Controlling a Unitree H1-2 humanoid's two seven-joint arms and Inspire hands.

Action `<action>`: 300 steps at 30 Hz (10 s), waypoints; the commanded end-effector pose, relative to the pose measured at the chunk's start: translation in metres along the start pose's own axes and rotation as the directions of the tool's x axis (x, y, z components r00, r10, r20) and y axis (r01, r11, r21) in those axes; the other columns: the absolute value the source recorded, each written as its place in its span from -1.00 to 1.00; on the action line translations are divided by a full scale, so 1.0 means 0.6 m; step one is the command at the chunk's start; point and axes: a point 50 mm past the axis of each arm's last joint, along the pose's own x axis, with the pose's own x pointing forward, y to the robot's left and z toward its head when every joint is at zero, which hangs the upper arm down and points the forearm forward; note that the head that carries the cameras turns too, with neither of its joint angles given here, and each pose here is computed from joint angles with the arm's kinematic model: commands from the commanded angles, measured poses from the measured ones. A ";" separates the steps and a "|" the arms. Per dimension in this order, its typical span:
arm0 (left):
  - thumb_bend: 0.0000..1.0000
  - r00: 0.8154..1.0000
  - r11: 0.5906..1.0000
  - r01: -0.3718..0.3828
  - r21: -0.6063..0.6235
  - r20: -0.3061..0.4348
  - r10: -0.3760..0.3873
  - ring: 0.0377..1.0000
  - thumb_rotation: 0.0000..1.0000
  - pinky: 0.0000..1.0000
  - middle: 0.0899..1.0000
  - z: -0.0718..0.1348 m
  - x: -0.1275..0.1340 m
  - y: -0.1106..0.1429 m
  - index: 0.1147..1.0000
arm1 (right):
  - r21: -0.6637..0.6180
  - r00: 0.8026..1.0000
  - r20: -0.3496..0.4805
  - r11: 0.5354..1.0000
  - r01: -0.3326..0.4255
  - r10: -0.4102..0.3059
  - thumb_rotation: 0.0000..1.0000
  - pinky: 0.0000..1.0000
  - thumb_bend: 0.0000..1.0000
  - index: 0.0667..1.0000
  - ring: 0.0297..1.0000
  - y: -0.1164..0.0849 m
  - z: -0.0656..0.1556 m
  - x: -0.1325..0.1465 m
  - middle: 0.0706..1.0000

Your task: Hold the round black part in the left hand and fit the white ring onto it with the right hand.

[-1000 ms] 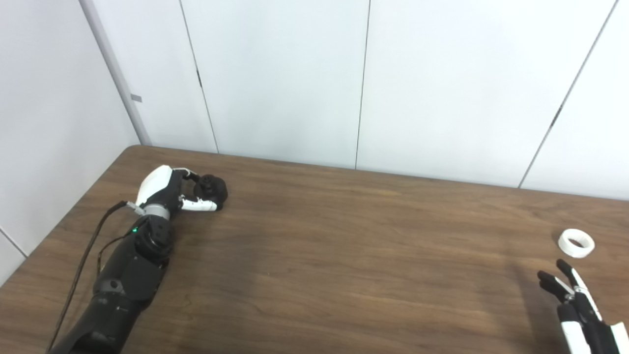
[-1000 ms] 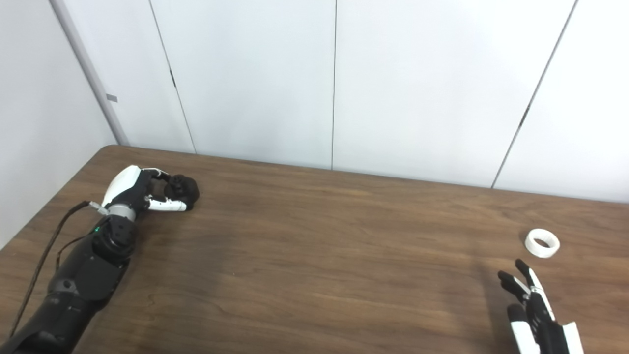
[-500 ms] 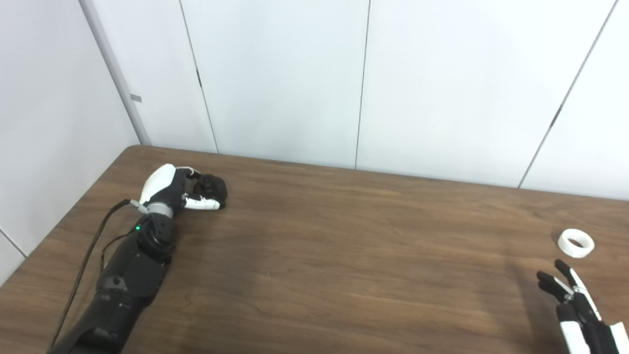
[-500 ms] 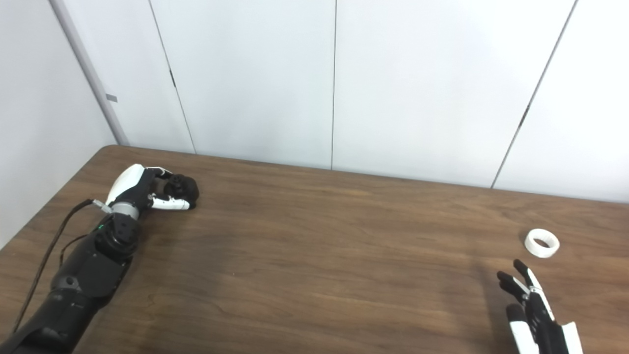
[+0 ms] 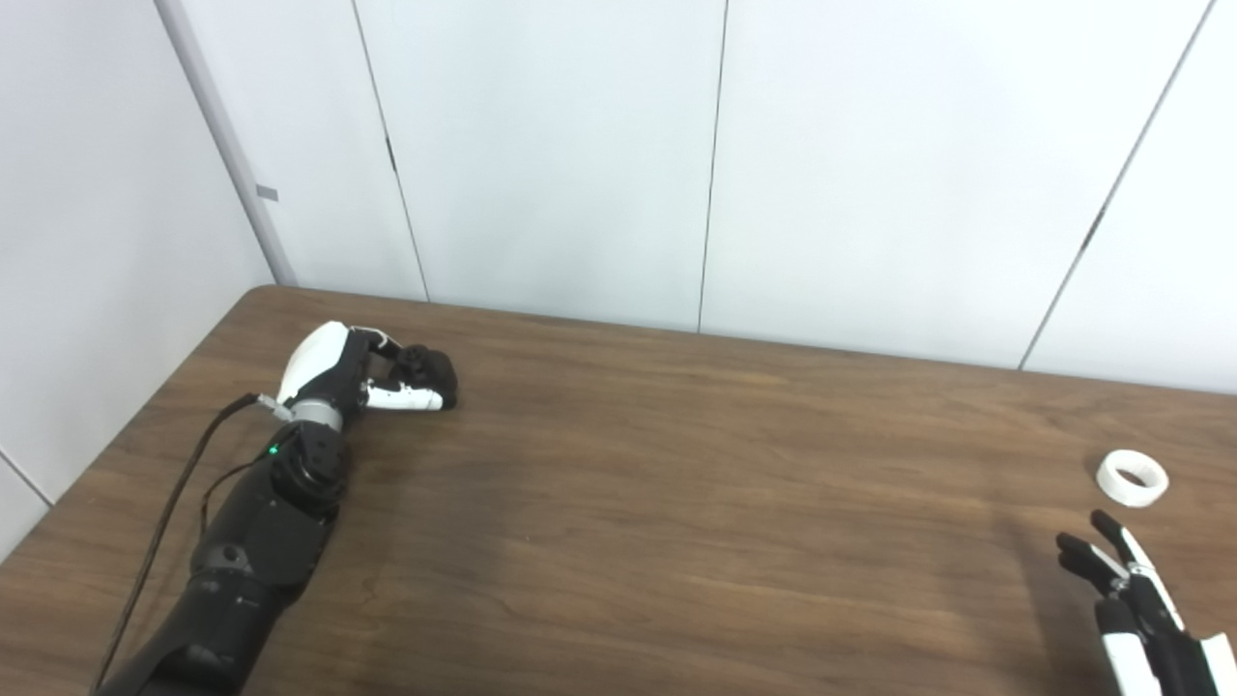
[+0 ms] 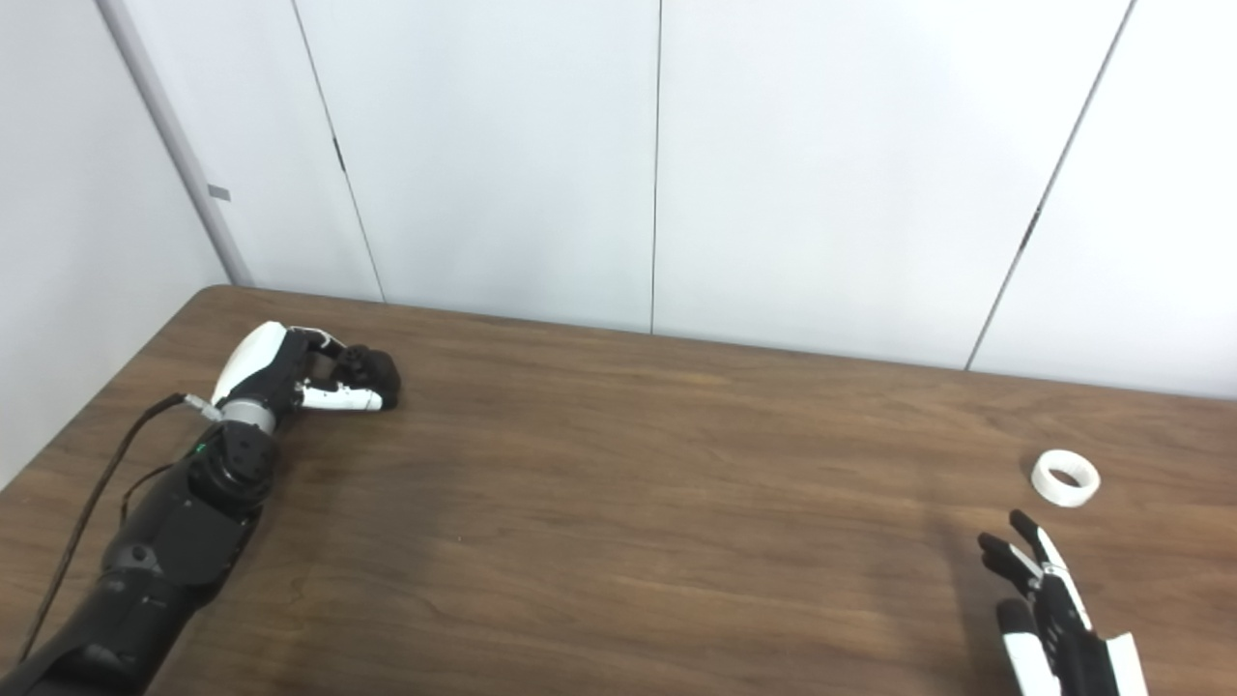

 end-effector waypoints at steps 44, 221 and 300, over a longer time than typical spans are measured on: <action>0.05 0.844 0.983 0.166 0.081 0.503 -0.184 0.83 -0.90 1.00 0.53 0.204 -0.317 -0.068 -0.17 | -0.016 0.990 -0.141 1.000 -0.019 0.017 1.00 0.70 0.13 0.78 0.60 0.045 -0.051 -0.046 0.65; 0.05 0.715 0.914 0.281 0.293 0.571 -0.403 0.82 -0.89 1.00 0.53 0.131 -0.432 -0.183 -0.17 | -0.683 0.918 -0.377 0.706 -0.187 -0.122 -0.41 0.81 0.49 0.23 0.99 -0.137 0.060 0.391 0.85; 0.04 0.730 0.909 0.311 0.279 0.542 -0.416 0.85 -0.89 1.00 0.56 0.218 -0.470 -0.243 -0.16 | -0.622 0.673 0.063 0.556 -0.551 0.737 -0.72 0.90 0.04 -0.11 0.92 0.146 0.331 0.137 0.67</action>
